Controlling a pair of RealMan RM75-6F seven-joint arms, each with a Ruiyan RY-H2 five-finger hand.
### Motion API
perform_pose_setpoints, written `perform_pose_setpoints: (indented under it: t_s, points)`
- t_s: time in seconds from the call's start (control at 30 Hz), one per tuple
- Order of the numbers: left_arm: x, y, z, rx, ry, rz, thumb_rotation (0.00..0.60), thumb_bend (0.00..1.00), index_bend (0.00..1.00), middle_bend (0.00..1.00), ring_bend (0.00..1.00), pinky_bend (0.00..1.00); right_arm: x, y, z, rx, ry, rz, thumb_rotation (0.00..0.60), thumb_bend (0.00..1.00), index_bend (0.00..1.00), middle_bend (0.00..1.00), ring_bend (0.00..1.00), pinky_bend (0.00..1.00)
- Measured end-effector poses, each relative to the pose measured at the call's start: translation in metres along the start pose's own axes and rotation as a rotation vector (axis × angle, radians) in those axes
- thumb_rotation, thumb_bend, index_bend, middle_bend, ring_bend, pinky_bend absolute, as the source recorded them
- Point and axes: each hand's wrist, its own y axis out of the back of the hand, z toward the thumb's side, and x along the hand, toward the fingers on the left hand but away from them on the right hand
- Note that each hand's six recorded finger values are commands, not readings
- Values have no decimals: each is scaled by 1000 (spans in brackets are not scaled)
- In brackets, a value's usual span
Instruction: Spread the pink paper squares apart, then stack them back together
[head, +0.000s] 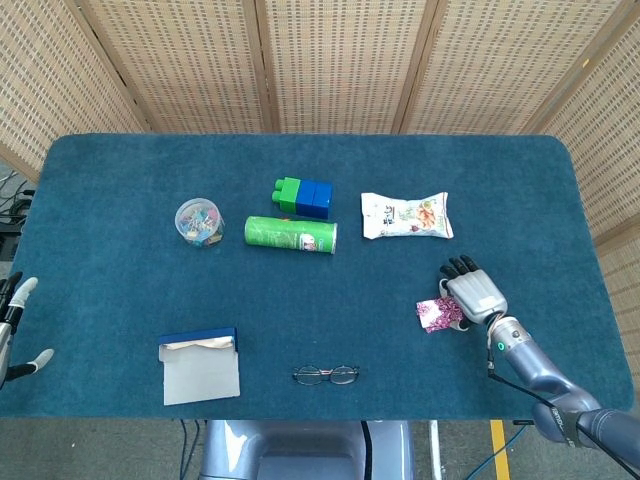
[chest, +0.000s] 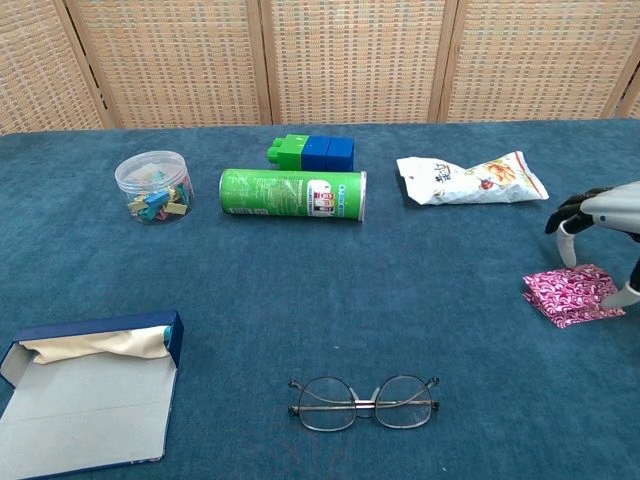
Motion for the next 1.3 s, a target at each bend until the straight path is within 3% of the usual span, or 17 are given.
perform_pose_setpoints:
  t_s: [0.2,0.43,0.87,1.3]
  points:
    - [1,0,1,0,-3,1,600,116,36,0,0,0,1,3,-5,-2,-6,-14,600,208,259,122,0,0]
    - [2,0,2,-5,-6,2,600,116,36,0,0,0,7,12,-11,-27,-22,-55,600,208,252,118,0,0]
    - [3,-3,-4,-29,9,18,600,123,36,0,0,0,47,47,-36,-167,-142,-323,600,337,316,160,0,0]
    - [0,-4,-1,-44,-8,35,600,126,36,0,0,0,107,48,-66,-177,-310,-516,600,337,321,165,0,0]
